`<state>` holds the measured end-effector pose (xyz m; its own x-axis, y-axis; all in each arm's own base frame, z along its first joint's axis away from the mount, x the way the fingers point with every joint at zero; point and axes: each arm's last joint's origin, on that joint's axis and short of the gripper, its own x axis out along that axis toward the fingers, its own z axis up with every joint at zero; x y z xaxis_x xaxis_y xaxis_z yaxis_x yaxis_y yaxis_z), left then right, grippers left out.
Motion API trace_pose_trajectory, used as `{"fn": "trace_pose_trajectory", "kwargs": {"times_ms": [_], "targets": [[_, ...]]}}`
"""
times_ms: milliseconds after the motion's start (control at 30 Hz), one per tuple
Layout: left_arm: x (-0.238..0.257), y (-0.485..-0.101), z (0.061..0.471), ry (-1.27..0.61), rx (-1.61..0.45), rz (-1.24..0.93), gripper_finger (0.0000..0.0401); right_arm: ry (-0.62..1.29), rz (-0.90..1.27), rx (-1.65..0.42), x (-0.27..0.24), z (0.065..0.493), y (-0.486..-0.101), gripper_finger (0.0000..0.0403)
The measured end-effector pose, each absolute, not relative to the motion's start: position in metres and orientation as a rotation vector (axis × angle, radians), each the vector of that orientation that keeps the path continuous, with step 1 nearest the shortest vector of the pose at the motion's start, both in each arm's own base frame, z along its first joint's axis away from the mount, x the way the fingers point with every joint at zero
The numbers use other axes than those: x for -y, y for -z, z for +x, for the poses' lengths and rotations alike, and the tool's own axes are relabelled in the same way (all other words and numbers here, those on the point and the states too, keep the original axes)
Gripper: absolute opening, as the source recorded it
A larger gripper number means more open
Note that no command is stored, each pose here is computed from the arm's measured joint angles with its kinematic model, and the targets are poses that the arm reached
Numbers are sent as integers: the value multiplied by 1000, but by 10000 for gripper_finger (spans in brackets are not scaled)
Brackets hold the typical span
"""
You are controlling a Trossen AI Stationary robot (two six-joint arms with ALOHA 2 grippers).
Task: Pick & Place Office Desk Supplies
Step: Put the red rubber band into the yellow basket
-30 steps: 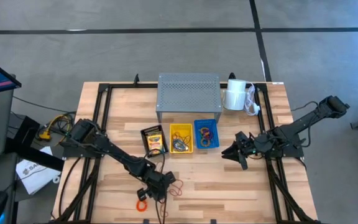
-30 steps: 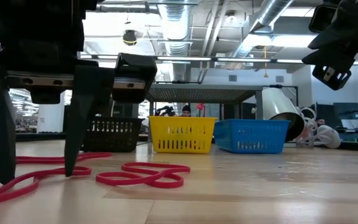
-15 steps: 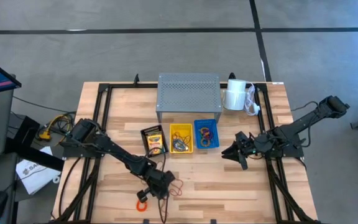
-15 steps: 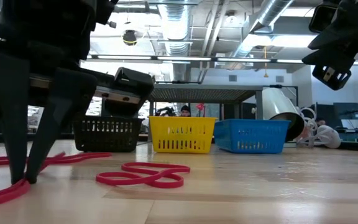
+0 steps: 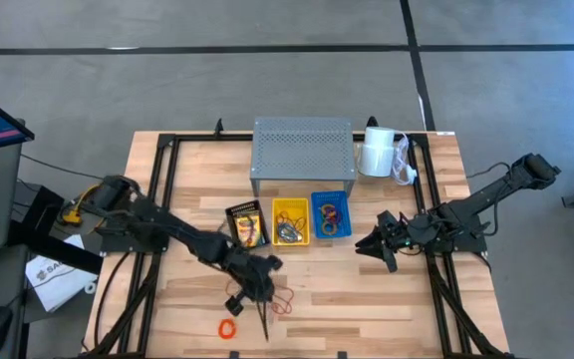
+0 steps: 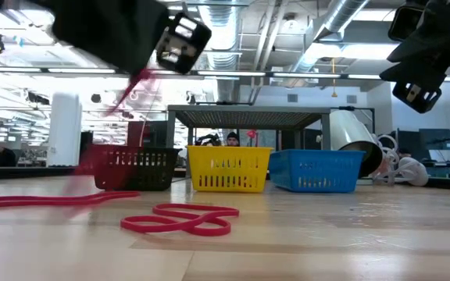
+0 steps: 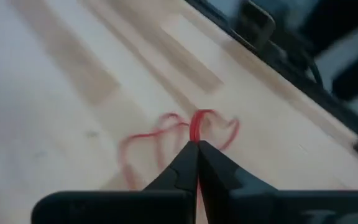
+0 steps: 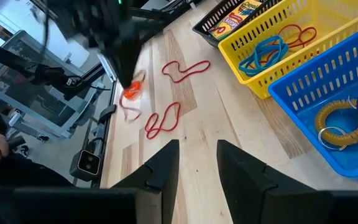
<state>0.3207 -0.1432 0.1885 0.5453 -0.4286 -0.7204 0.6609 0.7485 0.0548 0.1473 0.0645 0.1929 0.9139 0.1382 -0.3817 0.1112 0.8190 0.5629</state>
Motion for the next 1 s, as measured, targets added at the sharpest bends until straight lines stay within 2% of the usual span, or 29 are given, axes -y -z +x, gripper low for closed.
{"fn": "trace_pose_trajectory", "kwargs": {"times_ms": [233,400,1000], "targets": [[110,-232,323,403,-633,212,0,-15,616,-424,-64,147,-193,106],[78,-246,326,186,-607,48,0,-15,616,-424,-64,147,-193,106],[5,-232,331,-53,-656,-143,0,-15,616,-425,-64,147,-193,106]]}}
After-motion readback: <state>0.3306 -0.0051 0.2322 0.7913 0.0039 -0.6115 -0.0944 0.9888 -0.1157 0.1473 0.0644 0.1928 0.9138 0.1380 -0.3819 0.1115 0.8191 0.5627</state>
